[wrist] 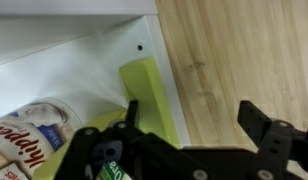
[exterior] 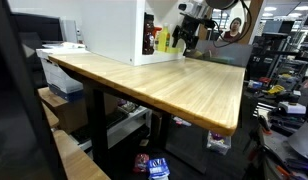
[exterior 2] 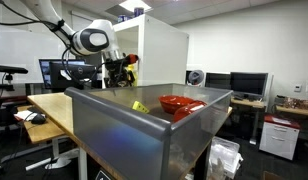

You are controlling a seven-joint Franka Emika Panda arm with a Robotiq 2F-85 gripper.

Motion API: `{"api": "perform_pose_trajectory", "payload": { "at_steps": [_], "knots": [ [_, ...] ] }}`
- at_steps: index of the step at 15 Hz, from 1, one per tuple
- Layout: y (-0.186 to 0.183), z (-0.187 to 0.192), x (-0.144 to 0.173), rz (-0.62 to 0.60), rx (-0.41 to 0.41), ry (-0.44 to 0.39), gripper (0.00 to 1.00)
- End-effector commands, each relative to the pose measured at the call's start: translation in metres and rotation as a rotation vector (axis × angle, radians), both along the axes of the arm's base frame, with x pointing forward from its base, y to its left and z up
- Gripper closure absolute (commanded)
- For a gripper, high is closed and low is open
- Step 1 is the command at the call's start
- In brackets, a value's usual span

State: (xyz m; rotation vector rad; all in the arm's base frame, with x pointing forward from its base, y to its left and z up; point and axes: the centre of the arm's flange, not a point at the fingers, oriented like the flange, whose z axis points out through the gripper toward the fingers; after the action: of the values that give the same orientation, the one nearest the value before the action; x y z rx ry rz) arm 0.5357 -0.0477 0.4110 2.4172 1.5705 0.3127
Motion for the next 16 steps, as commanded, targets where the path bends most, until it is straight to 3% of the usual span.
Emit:
{"api": "perform_pose_trajectory", "payload": {
  "at_steps": [1,14,16],
  "knots": [
    [0.003,-0.008,0.002,0.067,-0.019,0.012,0.16],
    [0.005,-0.011,-0.003,0.054,-0.036,0.004,0.94],
    [0.007,-0.016,-0.004,0.054,-0.042,0.004,0.98]
  ]
}}
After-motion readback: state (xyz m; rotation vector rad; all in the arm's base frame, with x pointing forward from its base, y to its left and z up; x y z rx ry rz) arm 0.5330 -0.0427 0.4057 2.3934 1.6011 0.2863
